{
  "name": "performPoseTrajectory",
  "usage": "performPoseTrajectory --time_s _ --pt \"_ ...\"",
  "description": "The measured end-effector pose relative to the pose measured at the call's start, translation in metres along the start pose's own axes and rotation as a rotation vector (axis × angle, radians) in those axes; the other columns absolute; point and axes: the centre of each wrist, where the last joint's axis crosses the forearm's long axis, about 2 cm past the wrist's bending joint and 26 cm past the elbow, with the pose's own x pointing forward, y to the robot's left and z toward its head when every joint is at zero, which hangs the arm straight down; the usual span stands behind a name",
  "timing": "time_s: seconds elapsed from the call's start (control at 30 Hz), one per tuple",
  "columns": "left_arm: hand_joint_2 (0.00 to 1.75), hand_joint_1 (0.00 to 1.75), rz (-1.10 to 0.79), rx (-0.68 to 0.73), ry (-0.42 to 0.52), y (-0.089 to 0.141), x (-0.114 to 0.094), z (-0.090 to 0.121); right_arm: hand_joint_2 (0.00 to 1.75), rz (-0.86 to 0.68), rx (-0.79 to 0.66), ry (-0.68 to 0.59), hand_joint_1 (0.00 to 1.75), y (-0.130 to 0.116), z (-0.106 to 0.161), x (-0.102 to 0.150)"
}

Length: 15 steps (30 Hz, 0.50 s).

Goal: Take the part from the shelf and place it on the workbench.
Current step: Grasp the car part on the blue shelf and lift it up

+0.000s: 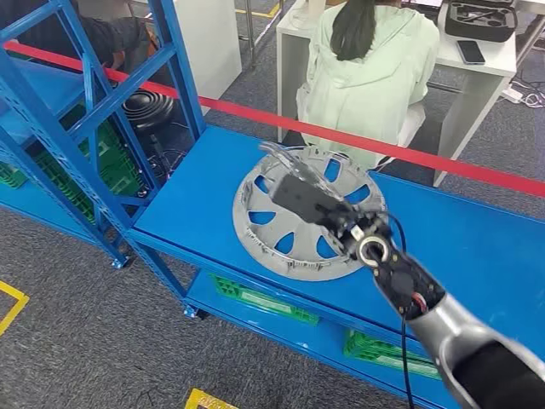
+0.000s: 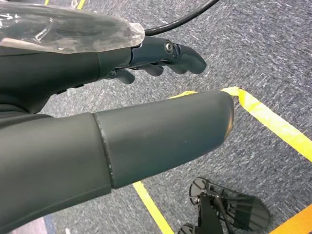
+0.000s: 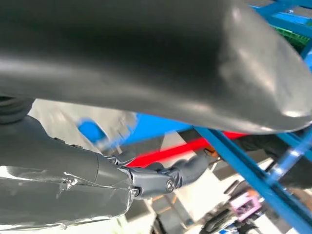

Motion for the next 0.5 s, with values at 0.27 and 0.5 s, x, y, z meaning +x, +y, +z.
performPoseTrajectory --time_s 0.27,0.5 --pt "0.0 0.0 0.026 -0.002 -0.001 -0.001 0.001 0.0 0.0 0.129 0.218 -0.12 0.0 -0.041 -0.074 0.092" --pt "0.0 0.0 0.054 -0.004 -0.006 -0.001 0.001 0.0 0.0 0.226 0.385 -0.078 0.0 -0.026 -0.097 0.107"
